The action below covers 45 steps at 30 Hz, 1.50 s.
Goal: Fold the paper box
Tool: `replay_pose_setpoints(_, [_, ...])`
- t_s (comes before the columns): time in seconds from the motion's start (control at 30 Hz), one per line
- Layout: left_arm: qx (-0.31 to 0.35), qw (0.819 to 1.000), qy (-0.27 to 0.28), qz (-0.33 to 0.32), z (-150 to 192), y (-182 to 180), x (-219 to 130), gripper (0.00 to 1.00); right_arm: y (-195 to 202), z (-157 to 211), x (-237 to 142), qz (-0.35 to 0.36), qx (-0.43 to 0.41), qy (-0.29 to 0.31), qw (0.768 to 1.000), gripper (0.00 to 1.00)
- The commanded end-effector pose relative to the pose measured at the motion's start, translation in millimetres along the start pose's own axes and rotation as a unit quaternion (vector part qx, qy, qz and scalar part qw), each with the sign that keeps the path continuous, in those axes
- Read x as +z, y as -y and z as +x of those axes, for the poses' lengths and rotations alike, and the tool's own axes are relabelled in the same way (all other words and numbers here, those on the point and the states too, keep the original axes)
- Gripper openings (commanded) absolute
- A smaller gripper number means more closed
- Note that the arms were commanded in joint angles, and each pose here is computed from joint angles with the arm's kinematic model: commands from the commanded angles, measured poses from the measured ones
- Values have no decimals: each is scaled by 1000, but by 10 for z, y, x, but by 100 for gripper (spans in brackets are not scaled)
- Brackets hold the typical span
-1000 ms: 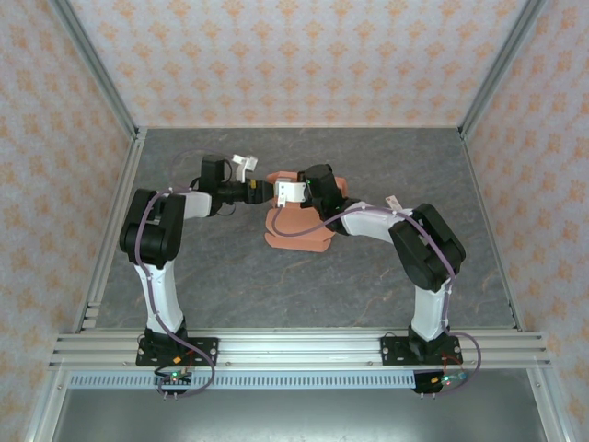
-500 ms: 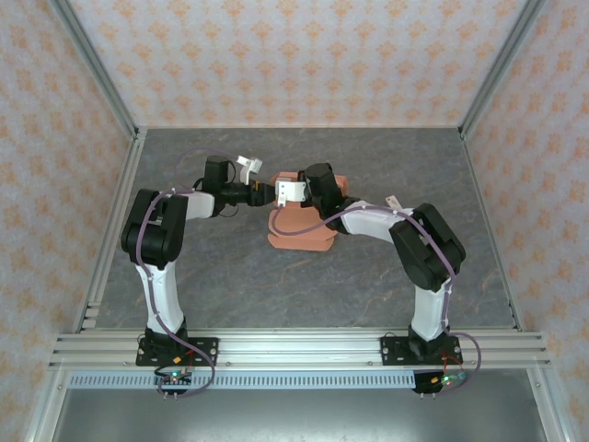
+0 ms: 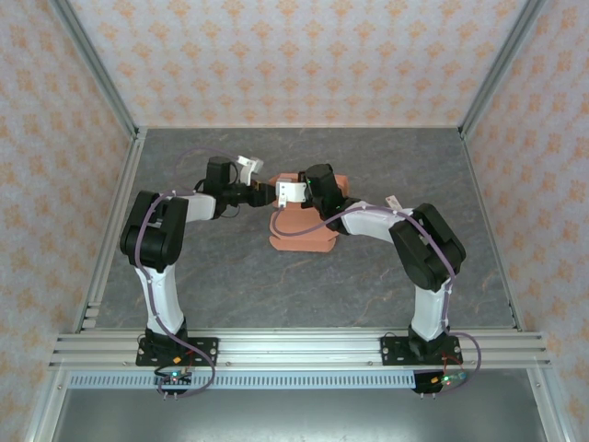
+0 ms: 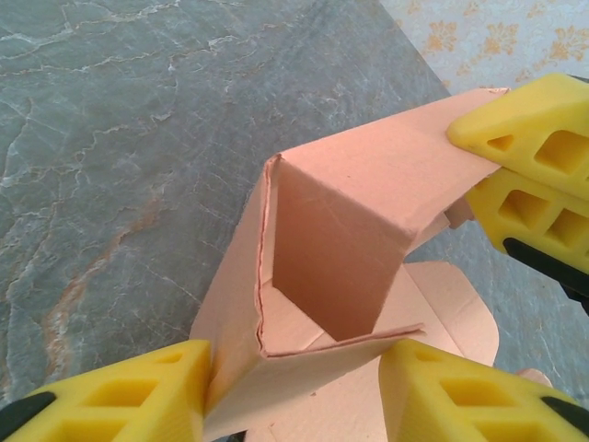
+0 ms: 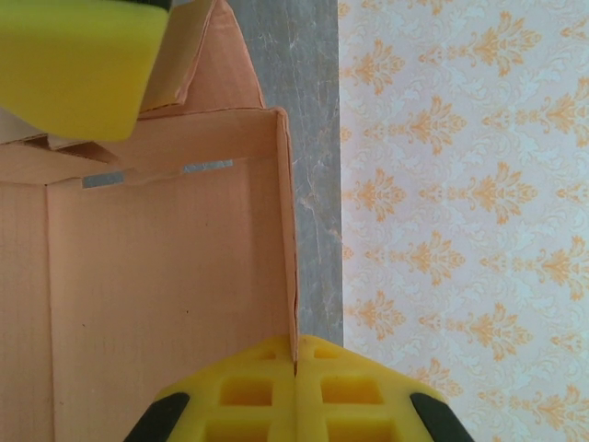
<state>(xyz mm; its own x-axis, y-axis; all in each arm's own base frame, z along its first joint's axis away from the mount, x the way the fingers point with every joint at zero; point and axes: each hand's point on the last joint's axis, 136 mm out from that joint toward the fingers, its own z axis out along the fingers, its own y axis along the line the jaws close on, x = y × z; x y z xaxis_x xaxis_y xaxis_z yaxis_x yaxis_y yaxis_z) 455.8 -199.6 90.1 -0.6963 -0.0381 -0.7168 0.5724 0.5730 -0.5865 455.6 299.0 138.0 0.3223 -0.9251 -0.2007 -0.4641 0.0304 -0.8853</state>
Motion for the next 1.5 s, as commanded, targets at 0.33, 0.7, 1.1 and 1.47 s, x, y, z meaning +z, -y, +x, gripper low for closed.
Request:
replay_pose_setpoints(0.33, [31,999,8,31,3,276,-51,66,142,-77,17,21,13,10,1000,0])
replay_pose_setpoints(0.7, [33,999,6,39,31,318,-92,74,163,-81,19,21,11,9,1000,0])
replay_pose_setpoints(1.1, [24,999,-1,34,16,249,-36,59,179,-84,10,23,10,8,1000,0])
replay_pose_setpoints(1.47, [9,999,-2,-39,-65,-68,35,49,173,-140,-42,15,15,26,999,0])
